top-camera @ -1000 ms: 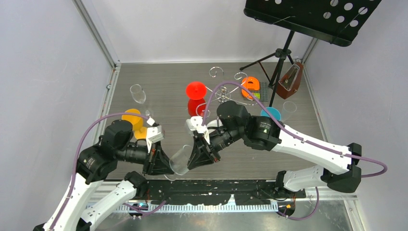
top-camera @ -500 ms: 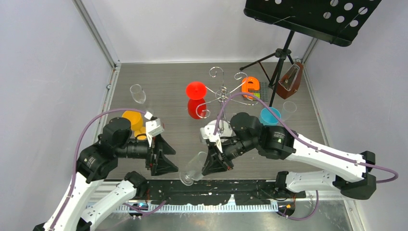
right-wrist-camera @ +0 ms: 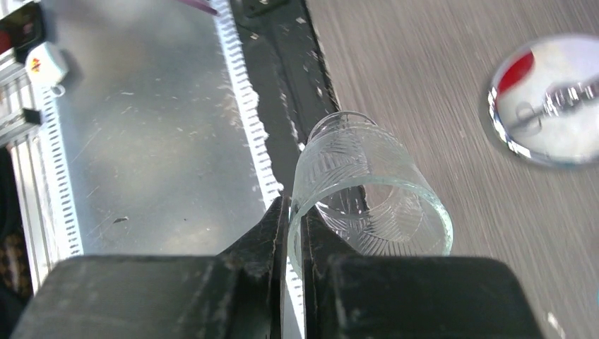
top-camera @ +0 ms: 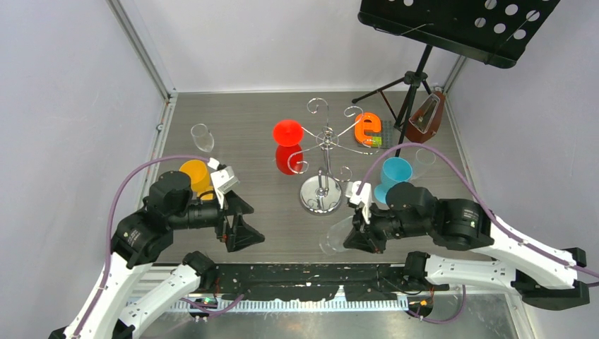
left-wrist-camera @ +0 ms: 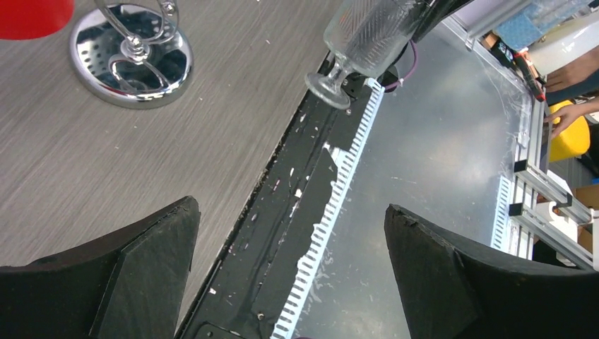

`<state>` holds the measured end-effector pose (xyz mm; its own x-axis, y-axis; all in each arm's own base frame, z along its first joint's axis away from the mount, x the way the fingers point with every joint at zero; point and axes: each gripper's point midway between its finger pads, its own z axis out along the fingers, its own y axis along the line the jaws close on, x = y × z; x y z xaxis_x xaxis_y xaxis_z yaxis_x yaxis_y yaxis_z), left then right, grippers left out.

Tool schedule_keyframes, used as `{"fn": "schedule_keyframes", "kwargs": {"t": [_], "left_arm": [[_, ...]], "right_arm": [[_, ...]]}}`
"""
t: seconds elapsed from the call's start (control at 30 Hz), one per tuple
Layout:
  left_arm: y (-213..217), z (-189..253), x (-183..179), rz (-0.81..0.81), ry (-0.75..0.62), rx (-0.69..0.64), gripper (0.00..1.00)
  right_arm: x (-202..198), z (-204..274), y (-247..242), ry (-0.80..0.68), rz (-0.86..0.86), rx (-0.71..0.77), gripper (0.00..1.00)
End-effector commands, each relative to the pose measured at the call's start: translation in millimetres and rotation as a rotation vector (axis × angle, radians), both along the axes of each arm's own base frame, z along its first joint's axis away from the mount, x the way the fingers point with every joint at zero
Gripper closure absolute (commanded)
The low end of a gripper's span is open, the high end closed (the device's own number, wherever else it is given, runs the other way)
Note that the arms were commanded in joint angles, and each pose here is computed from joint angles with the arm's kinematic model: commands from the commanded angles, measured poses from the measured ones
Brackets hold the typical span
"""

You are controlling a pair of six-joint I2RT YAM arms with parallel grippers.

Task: Take the wine glass off the wine glass rack
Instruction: Place the wine glass at the center of the board.

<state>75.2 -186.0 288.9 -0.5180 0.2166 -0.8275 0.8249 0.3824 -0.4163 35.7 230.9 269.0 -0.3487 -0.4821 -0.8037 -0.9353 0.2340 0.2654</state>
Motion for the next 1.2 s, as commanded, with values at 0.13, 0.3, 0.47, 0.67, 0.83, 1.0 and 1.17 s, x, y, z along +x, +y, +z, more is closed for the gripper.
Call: {"fn": "schedule_keyframes", "kwargs": {"t": [0.13,0.3,0.47,0.67,0.83,1.0,1.17], "left_arm": [[-3,4,14,0.032,-0.06,-0.016,0.0],[-3,-4,16,0.03,-0.057,-0.007,0.0],[-3,-7,14,0.019,-0.069,-0.005,0.0],[-4,-4,9,-0.006,-0.081,-0.025,0.0],[-4,-5,6,-0.009,-0.075,-0.045,0.0],[-4,-1,1,-0.017,-0.082,-0.066,0.0],[-3,0,-5,-0.028,-0.09,-0.09,0.0]], "right_arm": [[33,-12,-59,0.052,-0.453,-0.155,0.94],[53,-22,-87,0.023,-0.651,-0.257,0.94],[68,-38,-105,0.067,-0.803,-0.287,0.94],[86,-60,-118,0.116,-0.922,-0.337,0.94],[103,-76,-132,0.137,-1.02,-0.365,0.94],[117,-95,-150,0.164,-1.124,-0.425,0.94],[131,-113,-166,0.196,-1.204,-0.431,0.94]]}}
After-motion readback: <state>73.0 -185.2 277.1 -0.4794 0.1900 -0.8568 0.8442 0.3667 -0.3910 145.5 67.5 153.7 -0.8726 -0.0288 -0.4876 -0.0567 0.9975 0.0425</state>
